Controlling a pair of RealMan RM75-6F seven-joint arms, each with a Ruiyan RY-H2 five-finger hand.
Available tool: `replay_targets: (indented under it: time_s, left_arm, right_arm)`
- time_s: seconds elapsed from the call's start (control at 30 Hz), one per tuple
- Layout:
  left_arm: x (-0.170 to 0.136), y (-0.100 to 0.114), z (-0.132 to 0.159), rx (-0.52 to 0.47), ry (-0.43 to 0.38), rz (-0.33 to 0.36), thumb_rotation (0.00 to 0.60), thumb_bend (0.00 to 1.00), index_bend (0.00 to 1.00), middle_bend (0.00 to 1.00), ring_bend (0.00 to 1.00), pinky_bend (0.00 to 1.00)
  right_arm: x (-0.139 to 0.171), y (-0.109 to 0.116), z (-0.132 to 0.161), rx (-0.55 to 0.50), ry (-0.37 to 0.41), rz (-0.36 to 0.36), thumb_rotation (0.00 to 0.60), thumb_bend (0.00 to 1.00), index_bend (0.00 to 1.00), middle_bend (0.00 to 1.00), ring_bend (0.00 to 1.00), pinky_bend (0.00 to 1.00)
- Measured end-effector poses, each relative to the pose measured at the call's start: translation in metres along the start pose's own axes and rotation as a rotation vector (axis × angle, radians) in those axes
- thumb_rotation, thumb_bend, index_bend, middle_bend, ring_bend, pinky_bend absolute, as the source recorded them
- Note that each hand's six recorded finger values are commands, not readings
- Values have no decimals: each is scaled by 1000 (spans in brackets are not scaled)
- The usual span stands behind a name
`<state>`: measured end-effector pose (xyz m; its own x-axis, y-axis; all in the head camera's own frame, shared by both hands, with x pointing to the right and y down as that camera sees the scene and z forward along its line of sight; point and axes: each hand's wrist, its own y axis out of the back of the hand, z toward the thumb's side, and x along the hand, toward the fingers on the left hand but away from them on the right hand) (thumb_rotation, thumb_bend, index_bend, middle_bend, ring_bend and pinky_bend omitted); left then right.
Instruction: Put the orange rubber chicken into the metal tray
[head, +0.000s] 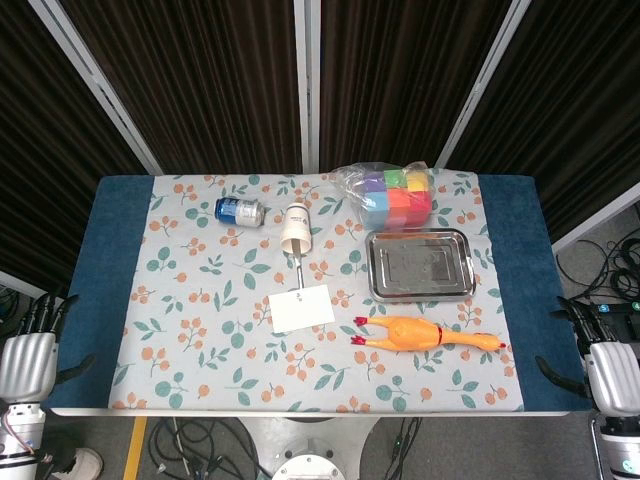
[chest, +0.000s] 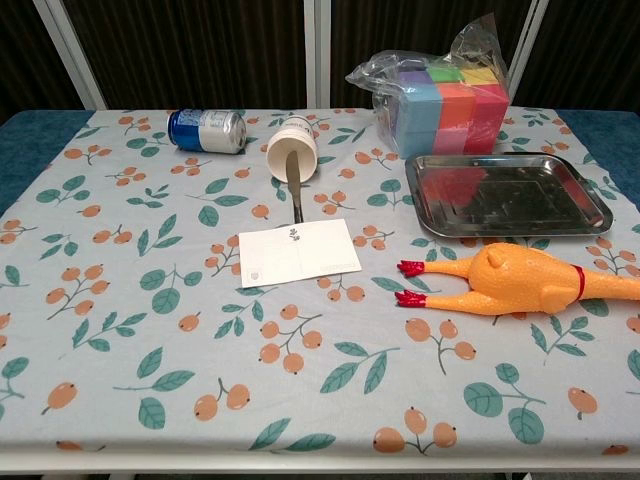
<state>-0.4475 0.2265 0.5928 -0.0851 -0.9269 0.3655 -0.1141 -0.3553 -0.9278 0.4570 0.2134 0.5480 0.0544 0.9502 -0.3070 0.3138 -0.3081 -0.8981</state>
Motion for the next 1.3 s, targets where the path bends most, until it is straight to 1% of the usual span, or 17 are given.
replay_targets:
  time_s: [0.33,0.47,0.57,0.73,0.77,0.9,1.0,1.1,1.2,1.3]
  left_arm:
    - [2,-3,1,-3,-2,-11,600,156,189,113,88,182]
    - [2,-4,3,-6,-6,-13,600,155,189,113,89,182]
    - [2,-4,3,1,-9,-9,600,156,189,113,89,182]
    - [1,-4,2,1,-5,-6,600,156,189,113,88,181]
    - [0,-5,2,1,-5,-7,600,156,189,114,88,182]
    - [0,-6,1,-6,-2,-12,600,155,189,113,89,182]
    - [1,-7,-1,-7,0,-15,600,156,189,114,89,182]
    - [0,-8,-2,-14,1,-18,600,156,189,113,89,182]
    - [0,-9,-4,-15,4,-24,600,156,189,113,89,182]
    - [0,-10,-6,-17,9,-27,600,155,189,114,88,182]
  right_arm:
    - [-4,-8,4,-1,7,28,600,160,107,316,148,270]
    - [-4,-18,8,-4,16,78,600,158,107,318,149,271]
    - [-5,-29,12,21,27,133,600,147,98,311,148,271]
    - [-10,-56,15,104,33,240,600,134,80,287,148,271]
    - [-12,-62,16,118,32,261,600,145,91,286,148,271]
    - [-26,-91,18,154,38,346,600,214,217,310,150,267]
    - [-39,-108,19,180,51,376,600,223,262,353,178,265]
    - [-50,-125,20,208,64,395,600,220,301,375,192,266]
    - [-59,-138,22,224,72,407,600,218,314,377,204,270]
    - [-65,-147,23,237,77,403,600,218,315,377,209,279]
